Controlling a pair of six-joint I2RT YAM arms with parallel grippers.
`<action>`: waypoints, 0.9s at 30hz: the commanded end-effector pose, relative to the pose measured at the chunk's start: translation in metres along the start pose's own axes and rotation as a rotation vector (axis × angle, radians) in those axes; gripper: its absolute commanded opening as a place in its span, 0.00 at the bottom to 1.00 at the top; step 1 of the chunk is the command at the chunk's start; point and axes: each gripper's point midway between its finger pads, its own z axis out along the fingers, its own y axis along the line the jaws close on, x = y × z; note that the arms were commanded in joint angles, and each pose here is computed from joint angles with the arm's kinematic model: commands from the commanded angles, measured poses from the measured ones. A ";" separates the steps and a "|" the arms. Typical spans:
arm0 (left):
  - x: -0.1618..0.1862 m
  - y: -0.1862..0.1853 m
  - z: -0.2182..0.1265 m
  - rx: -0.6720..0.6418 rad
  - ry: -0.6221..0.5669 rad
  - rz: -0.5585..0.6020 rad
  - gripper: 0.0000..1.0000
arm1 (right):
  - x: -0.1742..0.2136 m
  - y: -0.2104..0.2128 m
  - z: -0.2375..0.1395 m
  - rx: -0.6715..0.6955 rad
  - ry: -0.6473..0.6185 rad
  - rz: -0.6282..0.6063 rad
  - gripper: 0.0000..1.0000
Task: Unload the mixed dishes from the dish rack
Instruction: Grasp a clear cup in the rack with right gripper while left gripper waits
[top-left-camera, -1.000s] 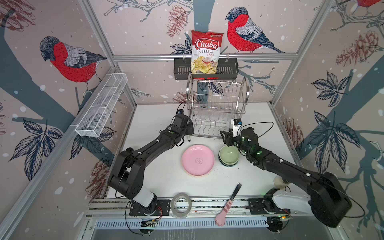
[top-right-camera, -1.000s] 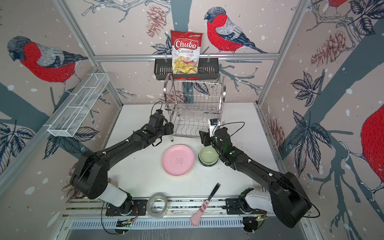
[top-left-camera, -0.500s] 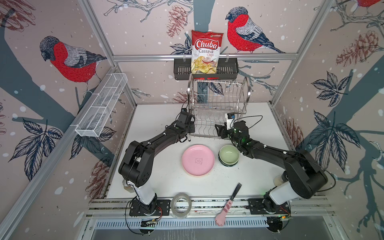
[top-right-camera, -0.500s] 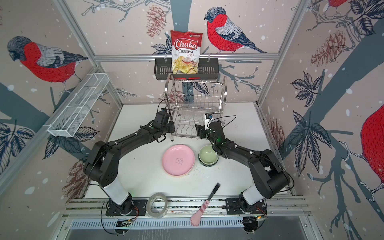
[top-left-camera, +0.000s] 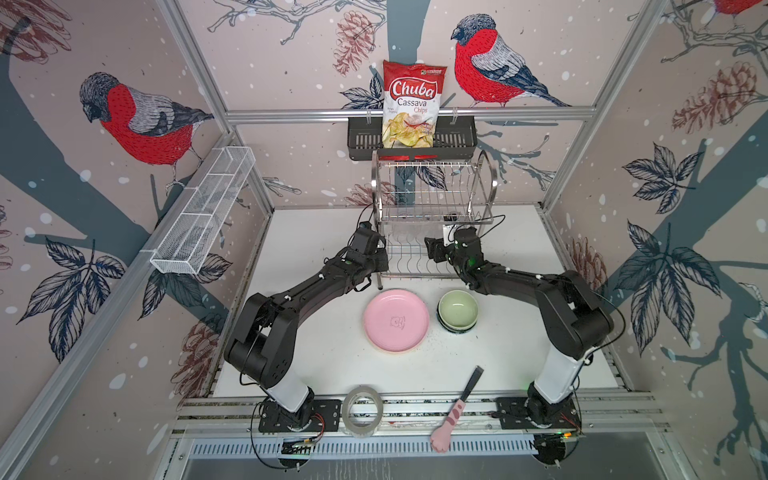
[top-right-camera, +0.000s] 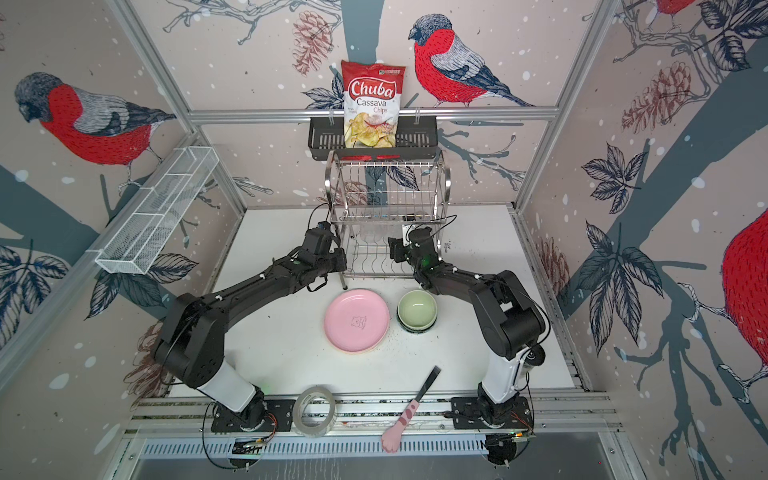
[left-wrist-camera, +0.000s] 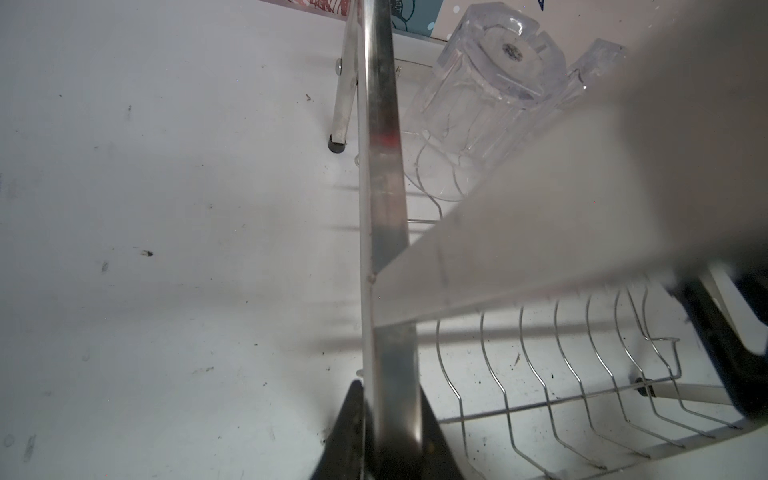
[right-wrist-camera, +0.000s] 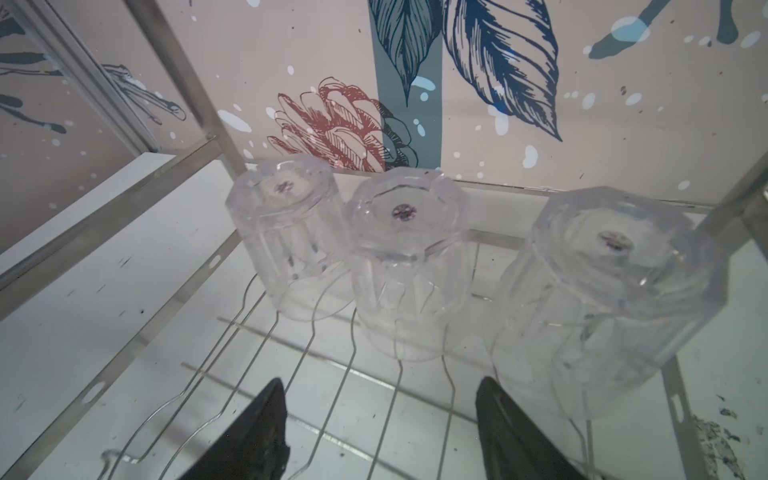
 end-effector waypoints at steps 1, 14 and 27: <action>0.008 0.006 -0.003 -0.018 0.016 -0.031 0.10 | -0.009 -0.003 0.011 0.006 -0.025 -0.017 0.73; 0.022 -0.006 0.010 -0.001 0.048 -0.020 0.09 | -0.017 -0.001 0.044 -0.007 -0.039 -0.050 0.98; 0.034 -0.001 0.006 -0.015 0.055 -0.009 0.08 | -0.028 -0.032 0.086 0.146 -0.079 -0.050 0.98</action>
